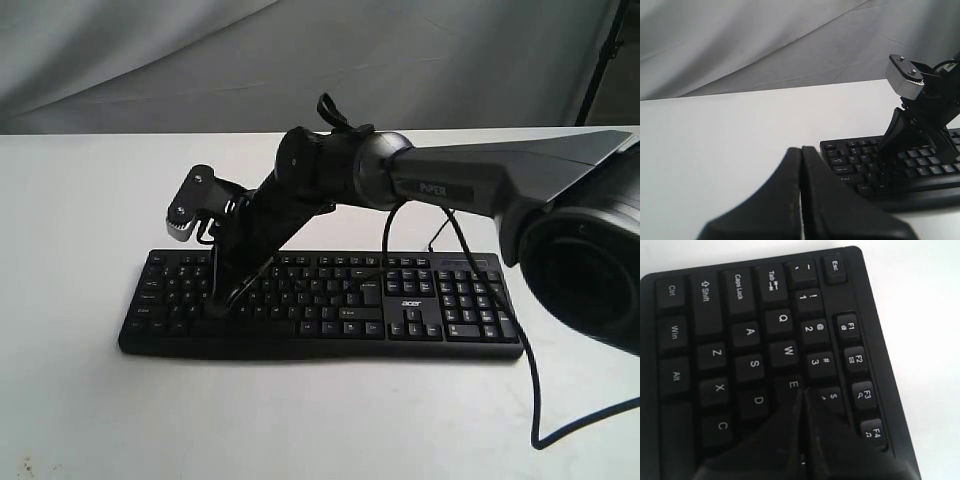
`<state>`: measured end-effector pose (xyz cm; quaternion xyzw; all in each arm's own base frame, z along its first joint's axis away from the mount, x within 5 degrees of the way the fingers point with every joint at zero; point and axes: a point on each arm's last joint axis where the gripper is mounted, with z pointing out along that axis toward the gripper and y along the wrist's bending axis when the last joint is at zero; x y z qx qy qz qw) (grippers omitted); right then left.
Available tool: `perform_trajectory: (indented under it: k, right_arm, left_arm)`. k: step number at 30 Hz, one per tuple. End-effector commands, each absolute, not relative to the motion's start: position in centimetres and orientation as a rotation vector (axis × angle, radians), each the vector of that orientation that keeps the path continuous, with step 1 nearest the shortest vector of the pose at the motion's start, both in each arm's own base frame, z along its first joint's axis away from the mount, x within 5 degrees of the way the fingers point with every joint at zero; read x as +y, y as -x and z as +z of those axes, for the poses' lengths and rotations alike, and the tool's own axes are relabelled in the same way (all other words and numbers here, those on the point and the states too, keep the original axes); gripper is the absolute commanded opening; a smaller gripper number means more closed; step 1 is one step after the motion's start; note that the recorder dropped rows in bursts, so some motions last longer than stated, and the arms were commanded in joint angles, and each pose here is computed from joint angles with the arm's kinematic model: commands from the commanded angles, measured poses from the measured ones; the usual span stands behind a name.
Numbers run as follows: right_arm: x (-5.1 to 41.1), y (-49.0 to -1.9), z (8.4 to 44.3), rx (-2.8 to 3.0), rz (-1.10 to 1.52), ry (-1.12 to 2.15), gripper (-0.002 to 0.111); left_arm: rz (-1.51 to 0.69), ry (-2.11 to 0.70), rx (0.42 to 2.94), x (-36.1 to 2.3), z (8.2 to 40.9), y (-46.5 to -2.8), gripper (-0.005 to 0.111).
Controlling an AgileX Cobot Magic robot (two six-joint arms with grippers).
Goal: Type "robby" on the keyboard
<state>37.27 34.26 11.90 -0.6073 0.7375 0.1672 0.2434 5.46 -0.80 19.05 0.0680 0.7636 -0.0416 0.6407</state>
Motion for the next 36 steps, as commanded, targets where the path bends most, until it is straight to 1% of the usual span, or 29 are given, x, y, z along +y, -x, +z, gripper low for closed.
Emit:
perform_trajectory:
  k: [1, 9, 17, 19, 27, 32, 36]
  right_arm:
    - [34.3, -37.3, 12.0, 2.008, 0.463, 1.670, 0.000]
    - [34.3, -37.2, 11.9, 2.012, 0.468, 1.678, 0.000]
    - [34.2, -37.1, 11.1, 2.030, 0.477, 1.693, 0.000]
    - [34.2, -37.1, 11.5, 2.024, 0.477, 1.692, 0.000]
    - [34.2, -37.0, 15.4, 1.956, 0.466, 1.667, 0.000]
    - [33.3, -37.2, 16.0, 1.983, 0.472, 1.679, 0.000]
    - [31.9, -37.6, 15.6, 2.044, 0.488, 1.669, 0.000]
  left_arm:
    - [-0.097, -0.161, 1.736, -0.8, 19.0, -5.5, 0.000]
    - [-0.097, -0.161, 1.736, -0.8, 19.0, -5.5, 0.000]
    - [-0.097, -0.161, 1.736, -0.8, 19.0, -5.5, 0.000]
    - [-0.097, -0.161, 1.736, -0.8, 19.0, -5.5, 0.000]
    - [-0.097, -0.161, 1.736, -0.8, 19.0, -5.5, 0.000]
    - [-0.097, -0.161, 1.736, -0.8, 19.0, -5.5, 0.000]
    - [-0.097, -0.161, 1.736, -0.8, 19.0, -5.5, 0.000]
